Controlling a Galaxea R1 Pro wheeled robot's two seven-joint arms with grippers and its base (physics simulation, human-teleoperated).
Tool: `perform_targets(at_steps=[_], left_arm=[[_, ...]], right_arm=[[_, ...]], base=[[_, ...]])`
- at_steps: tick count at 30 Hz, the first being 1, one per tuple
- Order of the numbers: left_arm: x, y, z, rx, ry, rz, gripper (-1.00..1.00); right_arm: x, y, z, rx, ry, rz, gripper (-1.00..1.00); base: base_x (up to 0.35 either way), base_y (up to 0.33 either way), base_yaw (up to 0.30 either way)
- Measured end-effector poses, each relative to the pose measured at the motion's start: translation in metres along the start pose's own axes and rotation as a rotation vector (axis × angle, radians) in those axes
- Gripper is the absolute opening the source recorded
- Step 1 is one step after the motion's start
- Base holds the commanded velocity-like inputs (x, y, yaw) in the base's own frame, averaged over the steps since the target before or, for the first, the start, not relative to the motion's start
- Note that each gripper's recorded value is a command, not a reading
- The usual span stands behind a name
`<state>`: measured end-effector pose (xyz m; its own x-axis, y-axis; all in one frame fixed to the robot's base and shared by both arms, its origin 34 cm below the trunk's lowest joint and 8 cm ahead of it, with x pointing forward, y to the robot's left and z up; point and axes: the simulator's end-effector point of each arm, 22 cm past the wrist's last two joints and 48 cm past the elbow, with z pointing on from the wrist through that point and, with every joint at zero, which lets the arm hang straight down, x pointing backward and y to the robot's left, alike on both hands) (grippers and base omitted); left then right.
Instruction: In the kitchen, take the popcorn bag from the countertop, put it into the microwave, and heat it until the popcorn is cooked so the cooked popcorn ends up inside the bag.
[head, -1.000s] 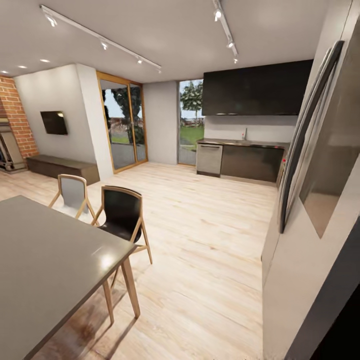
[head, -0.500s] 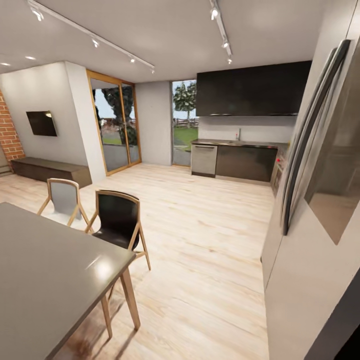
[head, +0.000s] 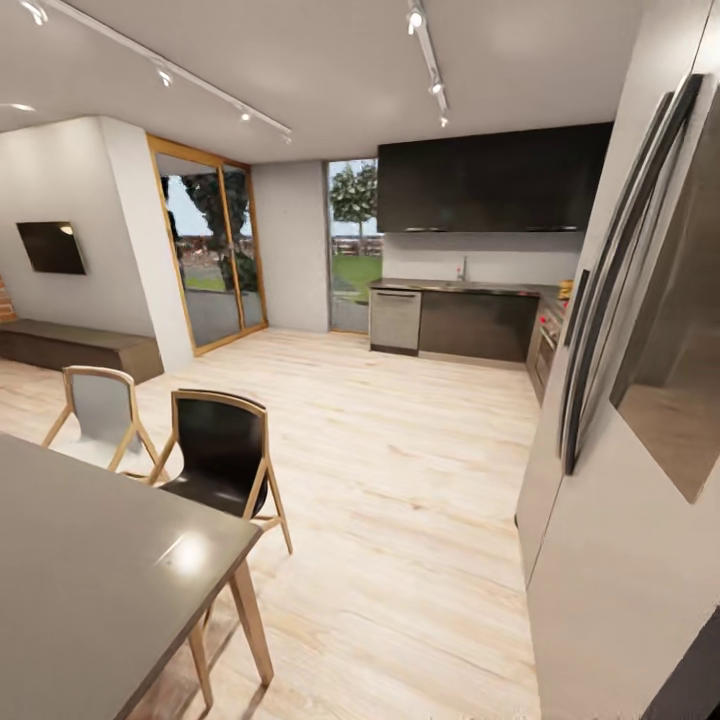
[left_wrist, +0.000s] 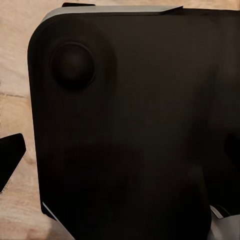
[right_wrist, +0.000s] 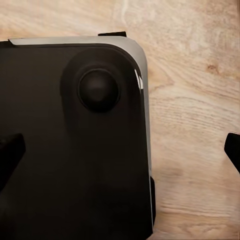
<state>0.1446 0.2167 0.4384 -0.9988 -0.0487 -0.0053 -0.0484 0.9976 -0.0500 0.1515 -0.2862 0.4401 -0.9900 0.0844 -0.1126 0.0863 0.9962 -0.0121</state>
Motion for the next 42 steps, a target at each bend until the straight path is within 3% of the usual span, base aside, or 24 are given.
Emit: perform_targets(at_steps=[19, 42], left_arm=[[-0.0002, 0.0023, -0.0001, -0.003, -0.001, -0.004, 1.00], [0.0003, 0.0037, -0.0001, -0.009, 0.001, -0.006, 1.00]], right_arm=[[0.0004, 0.0011, 0.0000, -0.003, 0.001, -0.007, 1.00], [0.0003, 0.0007, -0.0001, -0.003, 0.001, -0.011, 1.00]], base=[[0.016, 0.000, -0.219], [0.314, 0.000, -0.003]])
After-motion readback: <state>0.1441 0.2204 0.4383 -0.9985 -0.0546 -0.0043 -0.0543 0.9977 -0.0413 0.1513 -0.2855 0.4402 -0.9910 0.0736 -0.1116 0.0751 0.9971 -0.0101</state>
